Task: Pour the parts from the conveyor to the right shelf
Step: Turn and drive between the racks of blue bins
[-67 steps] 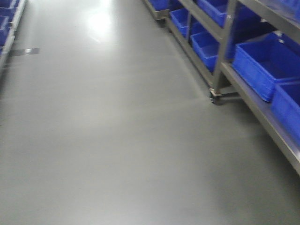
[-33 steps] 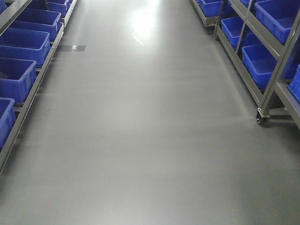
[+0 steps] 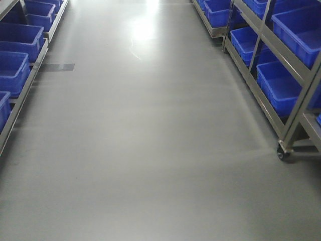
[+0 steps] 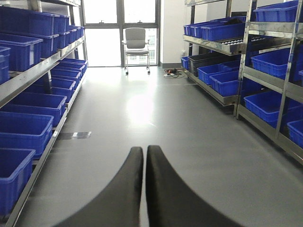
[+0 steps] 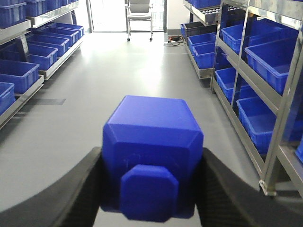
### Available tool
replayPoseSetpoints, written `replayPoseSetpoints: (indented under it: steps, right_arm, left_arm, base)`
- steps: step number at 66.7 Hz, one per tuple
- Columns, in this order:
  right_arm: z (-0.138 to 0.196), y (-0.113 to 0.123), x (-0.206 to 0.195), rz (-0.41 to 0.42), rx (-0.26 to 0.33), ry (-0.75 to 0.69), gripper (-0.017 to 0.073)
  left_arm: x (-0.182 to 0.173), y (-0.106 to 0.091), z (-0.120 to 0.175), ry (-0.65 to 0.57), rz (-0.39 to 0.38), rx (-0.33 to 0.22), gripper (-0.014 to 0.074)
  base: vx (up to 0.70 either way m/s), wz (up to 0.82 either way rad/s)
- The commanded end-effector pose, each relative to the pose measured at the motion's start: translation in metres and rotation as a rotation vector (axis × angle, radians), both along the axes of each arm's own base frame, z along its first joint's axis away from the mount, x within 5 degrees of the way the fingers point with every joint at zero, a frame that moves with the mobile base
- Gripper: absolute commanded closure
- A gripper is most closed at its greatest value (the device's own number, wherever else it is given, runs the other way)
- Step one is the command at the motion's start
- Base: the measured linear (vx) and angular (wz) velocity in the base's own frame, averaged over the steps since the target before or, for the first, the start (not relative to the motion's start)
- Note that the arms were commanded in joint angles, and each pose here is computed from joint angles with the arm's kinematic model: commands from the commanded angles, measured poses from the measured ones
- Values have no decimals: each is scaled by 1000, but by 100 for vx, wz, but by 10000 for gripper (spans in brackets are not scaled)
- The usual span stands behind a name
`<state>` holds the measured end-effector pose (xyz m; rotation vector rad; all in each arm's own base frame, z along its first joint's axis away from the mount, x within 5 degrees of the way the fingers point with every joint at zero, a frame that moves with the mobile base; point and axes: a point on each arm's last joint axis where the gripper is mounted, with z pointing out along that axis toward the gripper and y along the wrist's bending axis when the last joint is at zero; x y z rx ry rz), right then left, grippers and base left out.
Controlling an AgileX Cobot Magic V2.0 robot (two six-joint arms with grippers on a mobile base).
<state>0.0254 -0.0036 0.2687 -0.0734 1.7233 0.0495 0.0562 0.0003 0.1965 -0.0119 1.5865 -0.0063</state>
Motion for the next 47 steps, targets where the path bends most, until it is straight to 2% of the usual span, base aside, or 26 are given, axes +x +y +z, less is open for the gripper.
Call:
replayPoseSetpoints:
  steps: [1, 47]
  right_arm:
    - [16, 0, -3, 5, -10, -115, 564]
    - [16, 0, -3, 5, -10, -115, 564]
  left_arm:
    - [-2, 0, 15, -102, -6, -13, 600]
    - [-2, 0, 15, -102, -6, -13, 600]
  base:
    - [63, -7]
    - [70, 2]
